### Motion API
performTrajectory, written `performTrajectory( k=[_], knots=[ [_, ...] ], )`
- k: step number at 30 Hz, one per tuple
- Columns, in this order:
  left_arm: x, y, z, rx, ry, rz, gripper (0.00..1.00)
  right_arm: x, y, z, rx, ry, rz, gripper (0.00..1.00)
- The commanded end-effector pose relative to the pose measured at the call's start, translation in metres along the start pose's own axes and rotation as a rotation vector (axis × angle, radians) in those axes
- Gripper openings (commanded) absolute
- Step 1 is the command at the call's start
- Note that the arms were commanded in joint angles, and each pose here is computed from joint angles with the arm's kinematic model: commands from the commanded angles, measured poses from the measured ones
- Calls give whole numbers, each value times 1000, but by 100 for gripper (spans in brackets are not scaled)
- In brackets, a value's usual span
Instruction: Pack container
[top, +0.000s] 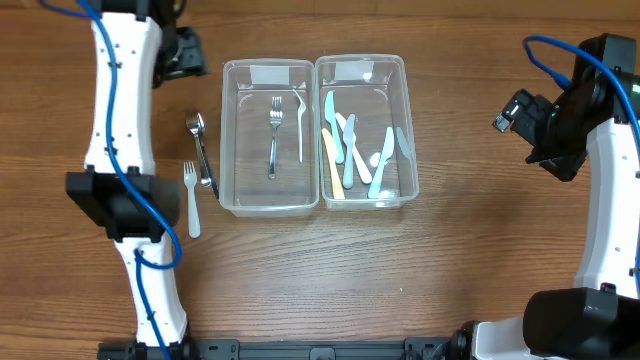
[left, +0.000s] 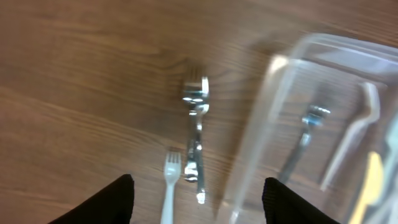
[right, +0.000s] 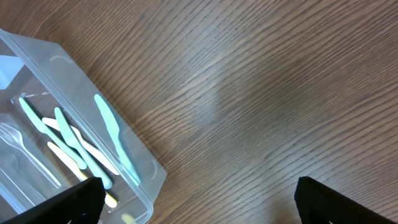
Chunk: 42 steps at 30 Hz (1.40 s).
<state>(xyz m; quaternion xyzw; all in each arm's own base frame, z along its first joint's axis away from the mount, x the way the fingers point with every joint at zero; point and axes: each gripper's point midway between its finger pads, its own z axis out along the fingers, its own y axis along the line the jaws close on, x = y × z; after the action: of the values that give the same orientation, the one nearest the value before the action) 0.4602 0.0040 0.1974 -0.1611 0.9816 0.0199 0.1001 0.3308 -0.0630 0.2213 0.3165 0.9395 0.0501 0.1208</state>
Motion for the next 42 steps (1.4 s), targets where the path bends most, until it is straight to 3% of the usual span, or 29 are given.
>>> performTrajectory(
  k=[1, 4, 25, 42],
  knots=[
    [19, 1, 65, 18, 197, 12, 58, -2, 1, 1, -5, -11, 2, 100],
    [31, 4, 96, -8, 274, 12, 50, -3, 2, 1, -7, -16, 2, 100],
    [54, 11, 189, -53, 311, 37, 44, -3, 2, 1, -7, -17, 2, 100],
    [36, 20, 197, -36, 249, 39, 40, -3, 2, 1, -6, -13, 2, 100]
  ],
)
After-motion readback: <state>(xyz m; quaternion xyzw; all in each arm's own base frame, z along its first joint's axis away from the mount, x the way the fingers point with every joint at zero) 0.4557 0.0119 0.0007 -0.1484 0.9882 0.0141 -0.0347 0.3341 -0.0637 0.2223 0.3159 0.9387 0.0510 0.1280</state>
